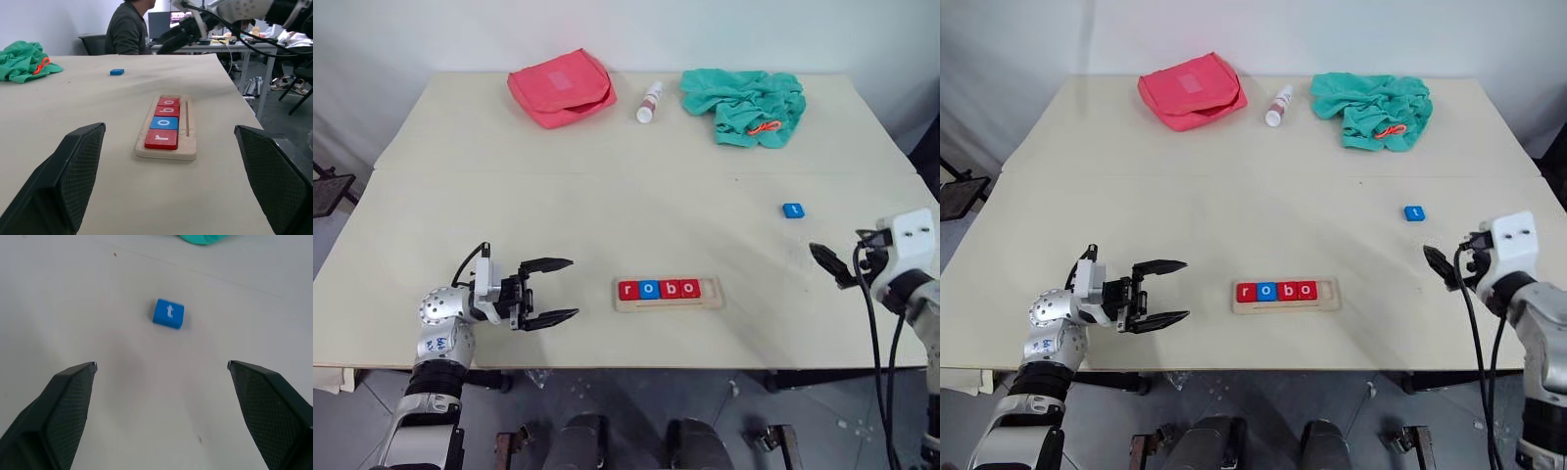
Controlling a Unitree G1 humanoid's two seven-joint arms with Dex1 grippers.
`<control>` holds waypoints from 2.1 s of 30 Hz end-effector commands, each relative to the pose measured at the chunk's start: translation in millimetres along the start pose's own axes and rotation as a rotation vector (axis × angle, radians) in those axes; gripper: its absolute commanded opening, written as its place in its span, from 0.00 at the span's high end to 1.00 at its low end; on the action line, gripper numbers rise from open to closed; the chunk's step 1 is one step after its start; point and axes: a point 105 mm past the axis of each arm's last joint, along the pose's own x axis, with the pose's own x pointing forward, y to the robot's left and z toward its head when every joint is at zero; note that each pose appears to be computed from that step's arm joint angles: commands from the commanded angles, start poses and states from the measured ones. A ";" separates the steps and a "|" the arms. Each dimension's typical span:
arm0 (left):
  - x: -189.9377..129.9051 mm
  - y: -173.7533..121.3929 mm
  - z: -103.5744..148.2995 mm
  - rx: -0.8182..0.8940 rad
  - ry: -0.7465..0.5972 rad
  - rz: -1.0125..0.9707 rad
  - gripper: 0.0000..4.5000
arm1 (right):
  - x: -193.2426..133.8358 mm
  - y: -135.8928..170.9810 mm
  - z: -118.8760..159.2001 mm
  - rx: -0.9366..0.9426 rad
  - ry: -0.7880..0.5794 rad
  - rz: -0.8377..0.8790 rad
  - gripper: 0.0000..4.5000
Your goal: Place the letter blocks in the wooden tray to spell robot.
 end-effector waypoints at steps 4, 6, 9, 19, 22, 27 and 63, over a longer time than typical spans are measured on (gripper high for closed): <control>-5.3 -14.6 4.9 0.027 0.001 -0.069 0.00 | 45.0 -7.3 9.0 0.037 -0.051 -0.039 0.01; -7.1 -16.4 5.3 0.031 0.002 -0.058 0.00 | 57.9 -7.0 11.5 0.040 -0.064 -0.037 0.01; -9.8 -20.3 5.1 0.029 0.005 -0.044 0.00 | 72.4 -5.6 12.2 0.050 -0.072 -0.028 0.01; -13.7 -30.3 6.3 0.035 0.008 -0.019 0.00 | 109.1 8.2 -1.0 0.089 -0.046 -0.022 0.01; -14.3 -31.2 6.5 0.037 0.009 -0.013 0.00 | 114.7 10.7 -9.1 0.102 -0.016 -0.042 0.04; -14.6 -31.4 6.3 0.039 0.009 -0.010 0.00 | 116.9 9.0 -14.1 0.120 -0.007 -0.069 0.39; -5.6 -11.8 1.1 0.015 -0.002 -0.084 0.00 | -24.7 99.1 -29.0 0.225 0.038 -0.052 0.51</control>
